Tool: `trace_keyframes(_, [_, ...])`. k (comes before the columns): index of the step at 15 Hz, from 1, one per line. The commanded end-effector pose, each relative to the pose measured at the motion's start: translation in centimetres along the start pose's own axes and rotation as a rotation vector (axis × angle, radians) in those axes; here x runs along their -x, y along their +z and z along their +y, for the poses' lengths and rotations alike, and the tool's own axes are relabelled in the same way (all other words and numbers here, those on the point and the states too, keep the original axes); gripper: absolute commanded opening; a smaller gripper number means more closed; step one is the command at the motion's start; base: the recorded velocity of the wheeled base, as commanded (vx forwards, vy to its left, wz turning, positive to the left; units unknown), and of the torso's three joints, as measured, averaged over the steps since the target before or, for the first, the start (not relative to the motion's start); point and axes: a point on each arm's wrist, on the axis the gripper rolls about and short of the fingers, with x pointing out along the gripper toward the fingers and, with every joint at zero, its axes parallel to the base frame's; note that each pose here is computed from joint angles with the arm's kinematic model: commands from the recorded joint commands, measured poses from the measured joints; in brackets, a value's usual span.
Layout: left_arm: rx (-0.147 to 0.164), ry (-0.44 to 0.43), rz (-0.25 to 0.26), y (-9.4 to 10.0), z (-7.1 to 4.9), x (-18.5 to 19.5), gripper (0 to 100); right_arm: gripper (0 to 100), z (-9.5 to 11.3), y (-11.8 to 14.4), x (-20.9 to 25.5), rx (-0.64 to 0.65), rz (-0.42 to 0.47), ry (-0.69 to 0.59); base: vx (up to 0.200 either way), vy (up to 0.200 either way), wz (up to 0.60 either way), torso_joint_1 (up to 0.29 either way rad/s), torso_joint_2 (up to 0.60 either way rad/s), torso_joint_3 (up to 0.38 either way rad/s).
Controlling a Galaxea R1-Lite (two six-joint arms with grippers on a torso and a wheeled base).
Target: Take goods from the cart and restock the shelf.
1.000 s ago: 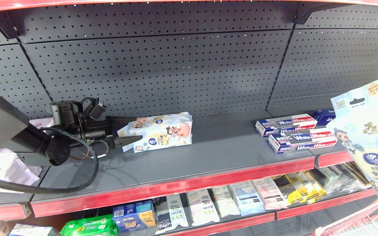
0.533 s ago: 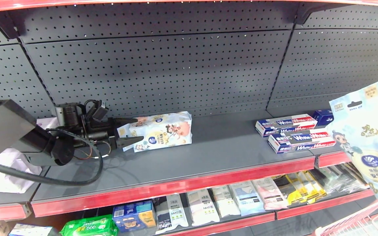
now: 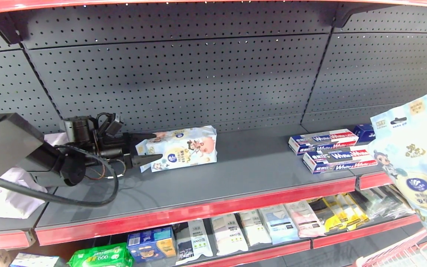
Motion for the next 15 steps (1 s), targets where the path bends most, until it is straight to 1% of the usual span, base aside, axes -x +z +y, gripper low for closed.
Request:
trace_keyframes(1, [-0.022,0.006,-0.009,0.6,0.3,0.1,100,0,0.0,0.0,0.0,0.001,0.001,0.000,0.000,0.000,0.00,0.000,0.00,0.000])
trace_keyframes(3, [-0.029,0.009,-0.012,0.8,0.4,0.1,100,0,0.0,0.0,-0.1,0.001,0.002,0.001,0.000,0.000,0.00,0.000,0.00,0.000])
trace_keyframes(5, [-0.028,0.011,-0.016,1.5,0.2,0.3,100,0,0.0,0.0,-0.1,0.001,0.004,0.001,0.000,0.000,0.00,0.000,0.00,0.000])
trace_keyframes(8, [0.000,0.026,-0.009,1.1,0.5,0.9,100,0,0.0,0.0,0.0,0.001,0.002,0.001,0.000,0.000,0.00,0.000,0.00,0.000])
trace_keyframes(9, [0.018,0.024,-0.002,0.9,0.5,0.9,100,0,0.0,0.0,-0.1,0.001,0.004,0.001,0.000,0.000,0.00,0.000,0.00,0.000])
trace_keyframes(10, [0.027,0.023,0.002,0.8,0.5,0.9,100,0,0.0,0.0,-0.1,0.001,0.004,0.001,0.000,0.000,0.00,0.000,0.00,0.000])
trace_keyframes(11, [0.048,0.021,0.010,0.5,0.4,0.9,100,0,0.0,0.0,-0.1,0.001,0.005,0.002,0.000,0.000,0.00,0.000,0.00,0.000])
trace_keyframes(12, [0.061,0.020,0.016,-0.1,0.5,0.8,100,0,0.0,-0.1,-0.1,0.001,0.007,0.002,0.000,0.000,0.00,0.000,0.00,0.000])
trace_keyframes(15, [0.075,-0.009,0.014,-0.6,0.5,0.6,100,0,0.1,-0.2,-0.2,0.001,0.013,0.004,0.000,0.000,0.00,0.000,0.00,0.000])
